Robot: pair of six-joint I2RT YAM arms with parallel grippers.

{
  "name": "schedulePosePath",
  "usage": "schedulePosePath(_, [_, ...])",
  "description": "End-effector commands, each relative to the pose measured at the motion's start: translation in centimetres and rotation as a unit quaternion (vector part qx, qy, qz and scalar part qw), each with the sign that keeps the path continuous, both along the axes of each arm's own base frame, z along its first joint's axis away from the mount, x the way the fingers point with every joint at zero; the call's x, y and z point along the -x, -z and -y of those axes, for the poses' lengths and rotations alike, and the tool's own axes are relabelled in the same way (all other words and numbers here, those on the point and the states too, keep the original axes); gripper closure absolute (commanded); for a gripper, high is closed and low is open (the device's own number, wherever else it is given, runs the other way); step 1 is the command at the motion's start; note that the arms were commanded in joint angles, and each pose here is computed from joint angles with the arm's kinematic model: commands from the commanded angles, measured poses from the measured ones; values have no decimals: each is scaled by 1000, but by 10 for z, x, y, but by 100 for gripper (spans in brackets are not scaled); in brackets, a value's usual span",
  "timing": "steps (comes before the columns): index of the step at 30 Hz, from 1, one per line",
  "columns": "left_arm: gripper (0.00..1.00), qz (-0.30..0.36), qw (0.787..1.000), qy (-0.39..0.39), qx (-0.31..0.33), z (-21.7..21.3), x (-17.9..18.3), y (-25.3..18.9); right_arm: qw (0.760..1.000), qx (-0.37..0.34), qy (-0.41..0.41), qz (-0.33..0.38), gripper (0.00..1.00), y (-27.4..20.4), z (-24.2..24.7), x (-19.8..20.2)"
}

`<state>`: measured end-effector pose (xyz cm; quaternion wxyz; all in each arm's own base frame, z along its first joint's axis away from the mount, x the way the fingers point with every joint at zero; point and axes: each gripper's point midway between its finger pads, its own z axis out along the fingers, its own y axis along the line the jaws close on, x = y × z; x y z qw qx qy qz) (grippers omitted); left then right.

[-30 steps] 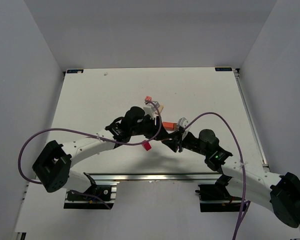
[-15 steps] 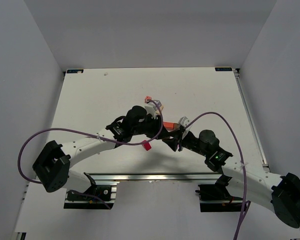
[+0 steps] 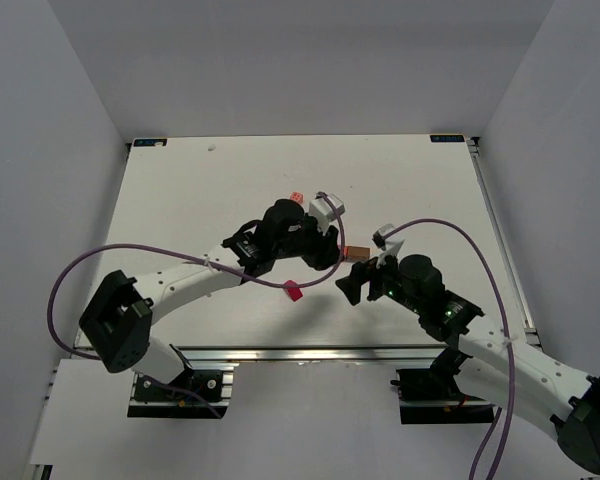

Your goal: Build the wood block tower

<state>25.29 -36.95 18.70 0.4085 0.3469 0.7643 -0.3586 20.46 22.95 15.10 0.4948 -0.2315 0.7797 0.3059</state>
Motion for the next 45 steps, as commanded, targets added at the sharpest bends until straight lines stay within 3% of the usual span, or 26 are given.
schedulePosePath(1, [100, 56, 998, 16, -31, -6, -29, 5, 990, 21, 130, -44, 11, 1, 43, -8])
schedulePosePath(3, [100, 72, 996, 37, -37, -10, -40, 15, 971, 0, 223, -85, 11, -4, 66, -11])
schedulePosePath(5, [100, 71, 990, 113, -37, -3, -23, 37, 945, 32, 310, -103, 11, 5, 100, -10])
schedulePosePath(10, [100, 114, 957, 264, -28, 5, 10, 61, 932, 31, 352, -78, 11, -6, 117, -18])
schedulePosePath(19, [99, 69, 944, 318, -64, 8, 14, 114, 924, 44, 372, -74, 11, 2, 122, -27])
schedulePosePath(29, [84, 39, 940, 325, -99, 4, 13, 144, 923, 48, 373, -80, 11, 12, 124, -28])
schedulePosePath(31, [79, 39, 940, 324, -98, 4, 13, 143, 925, 50, 368, -81, 11, 11, 122, -28])
schedulePosePath(33, [65, 46, 941, 322, -93, 4, 14, 135, 926, 52, 366, -78, 11, 10, 122, -29])
schedulePosePath(34, [38, 51, 942, 318, -91, 4, 13, 132, 927, 53, 363, -79, 11, 10, 121, -29])
schedulePosePath(35, [2, 61, 943, 314, -89, 3, 12, 127, 928, 53, 361, -79, 11, 10, 120, -29])
schedulePosePath(41, [2, 81, 949, 294, -84, 4, 6, 110, 935, 56, 341, -74, 11, 6, 113, -31])
schedulePosePath(45, [2, 90, 955, 274, -68, 4, 4, 95, 954, 42, 294, -53, 11, -4, 96, -35])
